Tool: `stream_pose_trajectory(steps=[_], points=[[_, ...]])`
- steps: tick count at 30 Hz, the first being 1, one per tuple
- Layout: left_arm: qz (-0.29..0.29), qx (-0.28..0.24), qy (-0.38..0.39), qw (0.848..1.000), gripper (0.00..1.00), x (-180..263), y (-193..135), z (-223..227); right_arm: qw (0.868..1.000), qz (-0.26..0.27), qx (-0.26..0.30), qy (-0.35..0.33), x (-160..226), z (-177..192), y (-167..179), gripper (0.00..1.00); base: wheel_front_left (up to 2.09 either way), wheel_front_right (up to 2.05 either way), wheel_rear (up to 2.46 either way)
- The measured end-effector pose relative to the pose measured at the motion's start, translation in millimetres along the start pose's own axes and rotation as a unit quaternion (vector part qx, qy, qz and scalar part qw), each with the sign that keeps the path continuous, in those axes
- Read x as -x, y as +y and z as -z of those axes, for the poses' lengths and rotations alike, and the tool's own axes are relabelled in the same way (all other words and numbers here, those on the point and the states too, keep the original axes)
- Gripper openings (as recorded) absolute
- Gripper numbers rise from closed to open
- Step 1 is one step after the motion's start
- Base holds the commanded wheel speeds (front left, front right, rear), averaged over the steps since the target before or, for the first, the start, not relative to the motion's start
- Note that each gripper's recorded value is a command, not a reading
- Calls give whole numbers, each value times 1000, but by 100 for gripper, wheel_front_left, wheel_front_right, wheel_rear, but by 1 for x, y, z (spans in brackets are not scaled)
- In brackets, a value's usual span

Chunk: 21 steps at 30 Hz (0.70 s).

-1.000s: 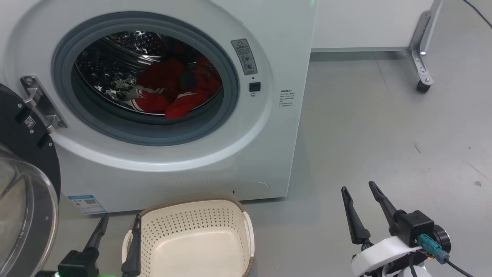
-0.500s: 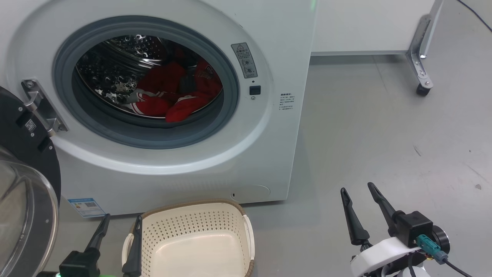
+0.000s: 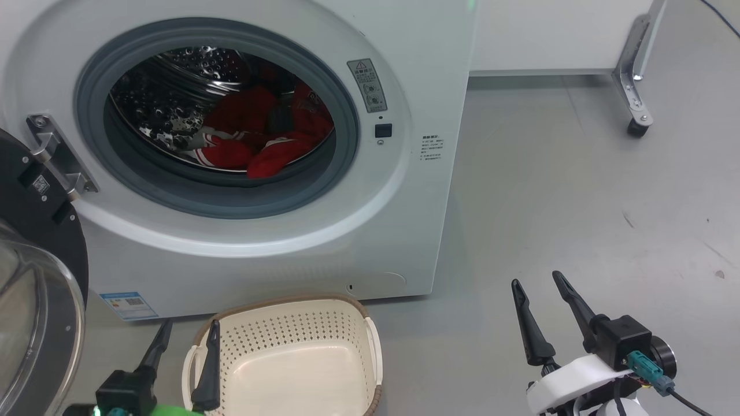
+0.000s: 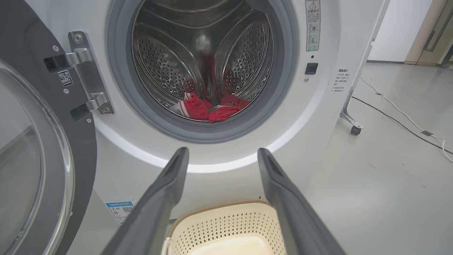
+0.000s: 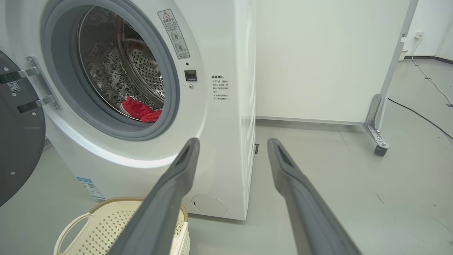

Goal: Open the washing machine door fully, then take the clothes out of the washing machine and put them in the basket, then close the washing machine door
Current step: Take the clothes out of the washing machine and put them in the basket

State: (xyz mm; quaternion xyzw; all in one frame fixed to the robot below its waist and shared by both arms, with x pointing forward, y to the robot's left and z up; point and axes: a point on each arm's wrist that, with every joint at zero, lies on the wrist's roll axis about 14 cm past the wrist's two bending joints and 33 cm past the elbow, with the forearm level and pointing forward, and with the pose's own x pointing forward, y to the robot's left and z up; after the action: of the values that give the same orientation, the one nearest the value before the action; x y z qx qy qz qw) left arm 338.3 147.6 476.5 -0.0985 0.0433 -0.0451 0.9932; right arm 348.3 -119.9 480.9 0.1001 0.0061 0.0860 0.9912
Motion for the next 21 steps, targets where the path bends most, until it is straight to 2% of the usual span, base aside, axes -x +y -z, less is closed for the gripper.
stream_pose_trajectory(steps=[7, 12, 21], points=[[26, 14, 6, 1000, 100, -31, -17, -1, 1000, -1, 2, 0, -12, 0, -1, 100, 0, 0, 0], [69, 34, 55, 996, 100, -59, -37, 19, 1000, -10, 7, 4, -25, 3, 1, 100, 0, 0, 0], [94, 54, 149, 983, 100, -111, -49, 56, 1000, -18, 3, 16, -45, 14, 2, 100, 0, 0, 0]])
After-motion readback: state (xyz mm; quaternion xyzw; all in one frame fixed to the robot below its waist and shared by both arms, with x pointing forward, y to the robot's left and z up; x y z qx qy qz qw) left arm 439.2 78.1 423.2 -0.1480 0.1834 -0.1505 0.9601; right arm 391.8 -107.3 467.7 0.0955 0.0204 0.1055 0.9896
